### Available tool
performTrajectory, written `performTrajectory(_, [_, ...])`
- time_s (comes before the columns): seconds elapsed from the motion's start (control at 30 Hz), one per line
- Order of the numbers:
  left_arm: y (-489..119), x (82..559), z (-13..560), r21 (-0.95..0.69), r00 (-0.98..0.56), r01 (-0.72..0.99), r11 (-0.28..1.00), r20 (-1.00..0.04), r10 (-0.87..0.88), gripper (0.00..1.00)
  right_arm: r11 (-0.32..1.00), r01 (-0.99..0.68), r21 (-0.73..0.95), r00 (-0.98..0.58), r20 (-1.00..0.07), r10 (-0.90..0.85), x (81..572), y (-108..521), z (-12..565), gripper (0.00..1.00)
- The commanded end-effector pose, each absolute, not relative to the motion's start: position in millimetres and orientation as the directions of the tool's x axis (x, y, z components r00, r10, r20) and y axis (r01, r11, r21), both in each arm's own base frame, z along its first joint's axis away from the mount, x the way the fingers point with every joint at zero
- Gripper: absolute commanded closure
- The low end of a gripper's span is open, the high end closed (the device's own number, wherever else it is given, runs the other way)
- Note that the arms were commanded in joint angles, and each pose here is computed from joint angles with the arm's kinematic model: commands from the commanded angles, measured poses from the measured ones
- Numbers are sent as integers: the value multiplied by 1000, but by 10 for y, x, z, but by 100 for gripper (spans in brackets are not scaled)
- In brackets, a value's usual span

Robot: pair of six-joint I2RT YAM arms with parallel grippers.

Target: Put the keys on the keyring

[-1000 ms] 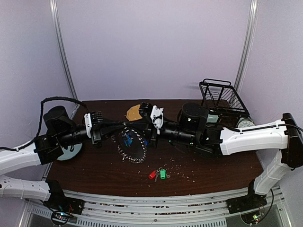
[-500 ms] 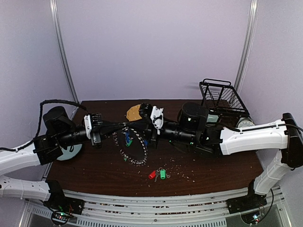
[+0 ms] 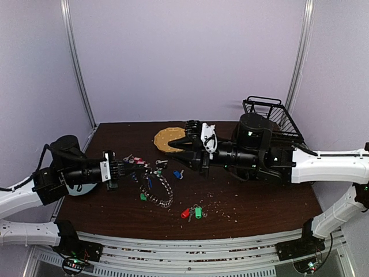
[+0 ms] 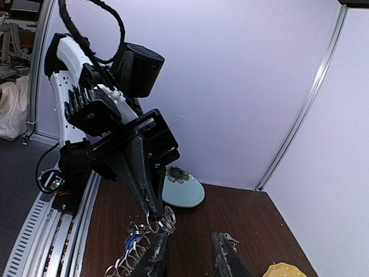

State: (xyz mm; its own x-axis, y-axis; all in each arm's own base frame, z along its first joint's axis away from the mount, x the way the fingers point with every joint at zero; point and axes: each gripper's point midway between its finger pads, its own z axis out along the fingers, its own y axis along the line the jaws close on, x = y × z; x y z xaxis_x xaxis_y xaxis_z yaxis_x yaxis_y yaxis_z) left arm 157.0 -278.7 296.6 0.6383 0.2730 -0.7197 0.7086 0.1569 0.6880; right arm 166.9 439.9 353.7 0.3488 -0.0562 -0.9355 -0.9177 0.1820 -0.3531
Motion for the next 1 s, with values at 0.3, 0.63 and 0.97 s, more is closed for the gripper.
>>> performTrajectory(0.3, [-2803,1756,3258,673,608,702,233,-737,296,100,161,-911,-379,354,-921,-166,1703,4676,3442,77])
performTrajectory(0.63, [-2793,1791,3309,656,596,701,279,-754,275,100,142,-889,-436,394,-884,-251,1824,4830,3330,79])
performTrajectory(0.97, [-2784,1810,3311,650,587,703,290,-760,280,100,127,-867,-482,422,-845,-329,1902,4848,3238,78])
